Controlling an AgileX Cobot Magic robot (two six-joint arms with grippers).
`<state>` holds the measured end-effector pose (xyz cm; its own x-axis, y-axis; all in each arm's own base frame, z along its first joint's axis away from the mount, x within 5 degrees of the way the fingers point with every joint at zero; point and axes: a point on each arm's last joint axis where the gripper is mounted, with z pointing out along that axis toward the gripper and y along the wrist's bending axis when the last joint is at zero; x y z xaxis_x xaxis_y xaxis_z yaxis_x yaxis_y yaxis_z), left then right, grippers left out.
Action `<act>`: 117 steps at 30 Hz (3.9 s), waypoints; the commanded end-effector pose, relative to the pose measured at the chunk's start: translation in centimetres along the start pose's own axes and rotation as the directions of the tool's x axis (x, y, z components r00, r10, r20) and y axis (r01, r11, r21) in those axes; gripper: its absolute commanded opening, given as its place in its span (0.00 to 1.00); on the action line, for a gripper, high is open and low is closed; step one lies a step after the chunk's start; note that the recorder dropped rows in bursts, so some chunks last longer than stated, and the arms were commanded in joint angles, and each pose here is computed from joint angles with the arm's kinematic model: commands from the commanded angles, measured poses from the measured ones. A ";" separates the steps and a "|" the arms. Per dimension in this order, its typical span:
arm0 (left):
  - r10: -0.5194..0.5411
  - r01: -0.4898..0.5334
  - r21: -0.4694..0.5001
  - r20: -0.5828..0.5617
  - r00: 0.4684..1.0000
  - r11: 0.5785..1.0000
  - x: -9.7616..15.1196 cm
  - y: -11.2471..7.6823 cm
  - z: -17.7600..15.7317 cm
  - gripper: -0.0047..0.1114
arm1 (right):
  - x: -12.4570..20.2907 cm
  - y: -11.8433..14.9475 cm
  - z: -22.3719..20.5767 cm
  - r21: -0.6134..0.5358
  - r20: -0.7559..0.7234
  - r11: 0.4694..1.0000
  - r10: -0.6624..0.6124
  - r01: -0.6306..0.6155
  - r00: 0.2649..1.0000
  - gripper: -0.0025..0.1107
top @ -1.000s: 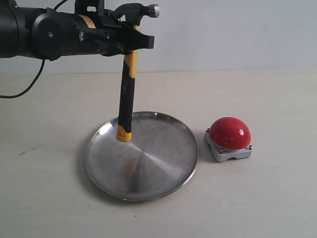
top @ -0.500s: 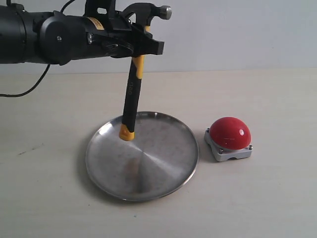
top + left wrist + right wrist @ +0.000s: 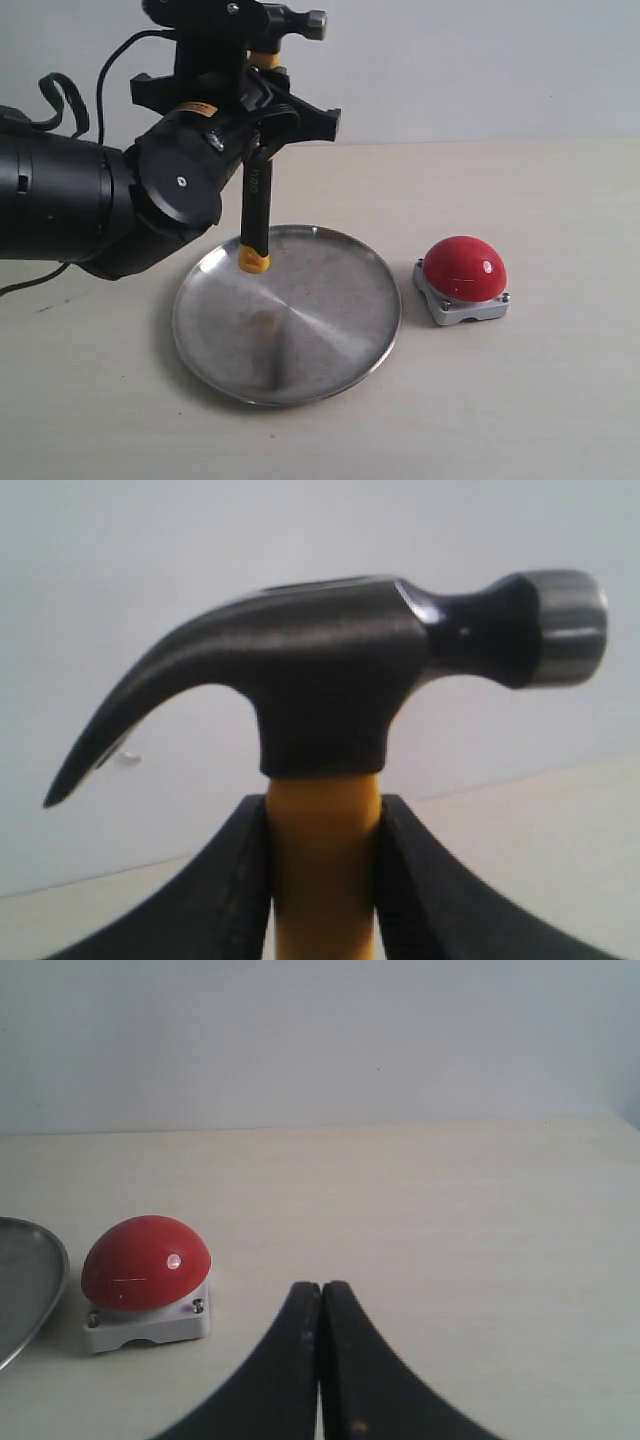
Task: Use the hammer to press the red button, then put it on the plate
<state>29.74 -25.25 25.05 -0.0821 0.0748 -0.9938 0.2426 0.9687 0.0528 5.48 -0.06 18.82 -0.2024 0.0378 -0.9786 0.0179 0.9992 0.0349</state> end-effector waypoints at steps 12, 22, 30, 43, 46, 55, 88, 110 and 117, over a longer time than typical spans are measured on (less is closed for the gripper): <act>-0.033 0.052 -0.099 0.191 0.981 0.994 -3.1 0.4 -0.8 0.04 | 0.0 0.0 0.0 0.006 0.011 1.000 0.002 -0.002 1.000 0.02; -0.035 0.054 -0.101 0.177 0.984 0.993 -3.4 0.3 -0.6 0.04 | 0.0 0.0 0.0 0.006 0.011 1.000 0.002 -0.002 1.000 0.02; -0.137 0.164 -0.163 0.162 0.977 0.973 -3.8 0.9 -0.4 0.04 | 0.0 -0.1 0.0 0.010 0.011 1.000 -0.021 0.021 1.000 0.02; -0.140 0.166 -0.158 0.162 0.977 0.973 -3.9 0.8 -0.4 0.04 | -2.9 0.1 -0.5 -0.028 0.336 0.997 0.073 -0.067 0.939 0.02; -0.140 0.166 -0.158 0.162 0.977 0.973 -3.9 0.8 -0.4 0.04 | -3.7 0.0 -0.9 -0.037 0.424 0.997 0.083 -0.074 0.902 0.02; -0.089 0.116 -0.148 0.178 0.980 0.982 -4.2 0.7 -0.4 0.04 | -5.7 0.4 -2.1 -0.210 0.610 0.960 0.277 -0.185 0.743 0.02; -0.079 0.098 -0.103 0.171 0.982 0.990 -5.0 0.1 -0.1 0.04 | -2.3 16.7 26.2 -0.964 0.145 0.206 -0.134 0.171 0.980 0.69; -0.034 0.035 0.000 0.202 0.979 0.999 -5.4 -2.2 -1.2 0.04 | -1.3 18.2 31.1 -0.938 0.113 0.320 -0.066 0.129 0.991 0.69; -0.131 0.123 0.053 0.190 0.973 0.991 -5.4 -2.8 -1.4 0.04 | -1.0 18.3 31.4 -0.943 0.096 0.316 -0.024 0.099 0.995 0.69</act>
<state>28.53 -28.14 28.40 0.0122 -0.0211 -0.9997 0.2781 0.9604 -0.0168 36.59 17.67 13.62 -0.1147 -0.0183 -0.9932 -0.9375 0.3326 0.1021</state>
